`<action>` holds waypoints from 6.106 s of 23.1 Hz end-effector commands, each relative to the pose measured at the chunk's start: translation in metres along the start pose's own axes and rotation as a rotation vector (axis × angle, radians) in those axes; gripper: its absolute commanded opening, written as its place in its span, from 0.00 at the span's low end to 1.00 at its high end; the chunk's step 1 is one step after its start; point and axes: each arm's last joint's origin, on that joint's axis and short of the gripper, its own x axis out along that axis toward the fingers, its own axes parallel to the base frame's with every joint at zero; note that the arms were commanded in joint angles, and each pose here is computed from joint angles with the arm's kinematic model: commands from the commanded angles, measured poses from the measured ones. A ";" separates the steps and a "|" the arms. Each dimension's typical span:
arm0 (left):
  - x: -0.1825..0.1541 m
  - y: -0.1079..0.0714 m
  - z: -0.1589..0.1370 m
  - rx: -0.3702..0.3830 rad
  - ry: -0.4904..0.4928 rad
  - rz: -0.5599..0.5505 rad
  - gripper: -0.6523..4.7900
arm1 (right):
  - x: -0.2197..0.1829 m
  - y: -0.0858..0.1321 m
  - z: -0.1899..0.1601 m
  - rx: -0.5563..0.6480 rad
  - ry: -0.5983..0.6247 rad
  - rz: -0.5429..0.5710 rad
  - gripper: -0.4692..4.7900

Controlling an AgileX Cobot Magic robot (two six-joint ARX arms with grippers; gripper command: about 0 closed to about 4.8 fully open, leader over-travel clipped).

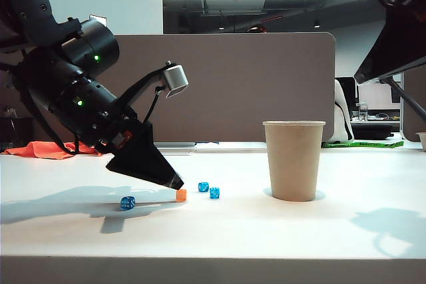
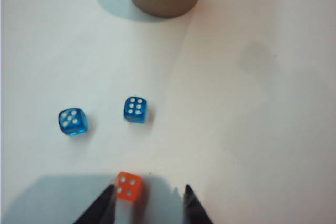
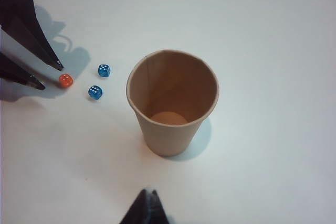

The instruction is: Pick up the dice with a different color and drop it into the paper cup.

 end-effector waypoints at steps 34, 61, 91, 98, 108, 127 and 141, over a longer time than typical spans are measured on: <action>0.012 0.007 -0.004 -0.039 -0.026 -0.006 0.41 | -0.001 0.000 0.003 0.002 -0.018 -0.001 0.09; 0.013 0.005 -0.004 -0.042 -0.007 -0.005 0.22 | 0.002 0.000 -0.004 0.003 -0.003 0.001 0.09; 0.003 0.015 0.022 -0.044 -0.104 0.003 0.15 | 0.002 -0.001 -0.003 0.003 -0.009 -0.032 0.09; -0.011 0.018 0.046 0.012 -0.176 0.013 0.15 | 0.002 -0.002 0.002 0.002 -0.057 -0.068 0.09; -0.008 0.005 0.114 0.144 -0.312 -0.041 0.15 | 0.001 -0.005 0.002 0.005 -0.057 -0.145 0.09; 0.029 -0.002 0.122 0.123 -0.357 -0.047 0.18 | 0.001 -0.004 0.002 0.005 -0.057 -0.140 0.09; 0.029 -0.002 0.123 0.112 -0.361 -0.047 0.40 | 0.001 -0.004 0.002 0.005 -0.057 -0.140 0.09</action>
